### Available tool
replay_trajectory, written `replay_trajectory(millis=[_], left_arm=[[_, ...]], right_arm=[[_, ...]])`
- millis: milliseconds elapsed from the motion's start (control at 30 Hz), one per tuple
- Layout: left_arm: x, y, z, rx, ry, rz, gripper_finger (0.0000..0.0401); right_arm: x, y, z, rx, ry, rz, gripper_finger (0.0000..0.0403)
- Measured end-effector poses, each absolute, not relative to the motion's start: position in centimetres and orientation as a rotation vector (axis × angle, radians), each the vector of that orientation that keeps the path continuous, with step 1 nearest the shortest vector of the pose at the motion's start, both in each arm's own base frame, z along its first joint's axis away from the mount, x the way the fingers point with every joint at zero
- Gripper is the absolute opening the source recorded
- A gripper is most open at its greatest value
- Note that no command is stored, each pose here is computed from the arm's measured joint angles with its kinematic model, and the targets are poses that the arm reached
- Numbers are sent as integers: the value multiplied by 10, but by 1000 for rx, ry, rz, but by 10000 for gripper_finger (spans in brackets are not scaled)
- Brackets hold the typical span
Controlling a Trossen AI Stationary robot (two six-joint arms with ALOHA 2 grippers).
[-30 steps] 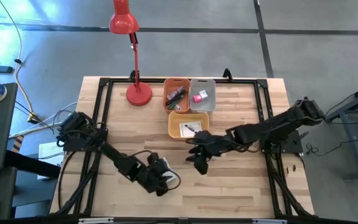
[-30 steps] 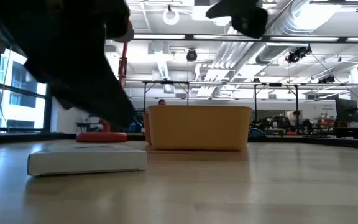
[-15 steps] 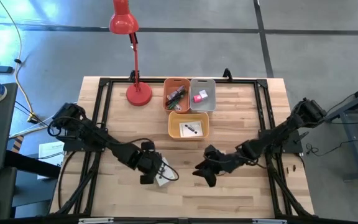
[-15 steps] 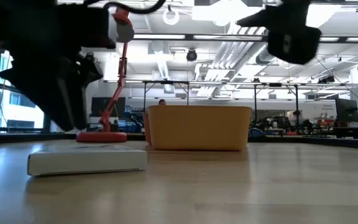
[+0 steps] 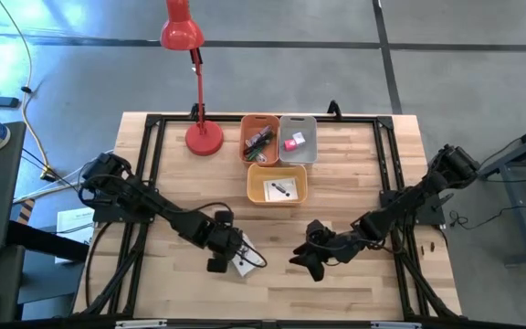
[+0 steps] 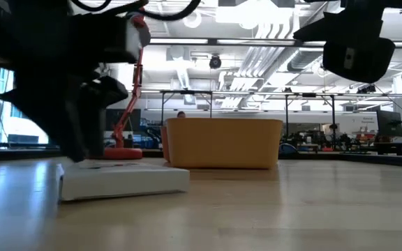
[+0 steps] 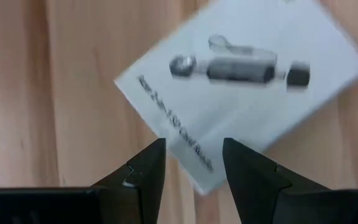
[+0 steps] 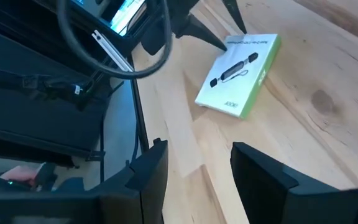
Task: Pick and place items into bin
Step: Put the card reader box into the yellow bin
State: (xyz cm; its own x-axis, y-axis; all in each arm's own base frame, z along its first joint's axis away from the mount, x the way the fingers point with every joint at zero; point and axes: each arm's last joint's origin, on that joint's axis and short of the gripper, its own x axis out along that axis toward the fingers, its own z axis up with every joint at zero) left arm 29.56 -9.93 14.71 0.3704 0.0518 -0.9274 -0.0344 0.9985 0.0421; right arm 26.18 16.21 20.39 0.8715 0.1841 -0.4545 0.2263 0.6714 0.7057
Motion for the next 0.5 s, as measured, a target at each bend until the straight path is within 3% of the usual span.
replay_trajectory(millis=[300,500], left_arm=[[328,-91,133,-64,1001,59,149],[325,-90,144,-71,972,85,149]], right_arm=[[262,162,203,829,536,-17,165],[260,162,201,840,578,-18,165]])
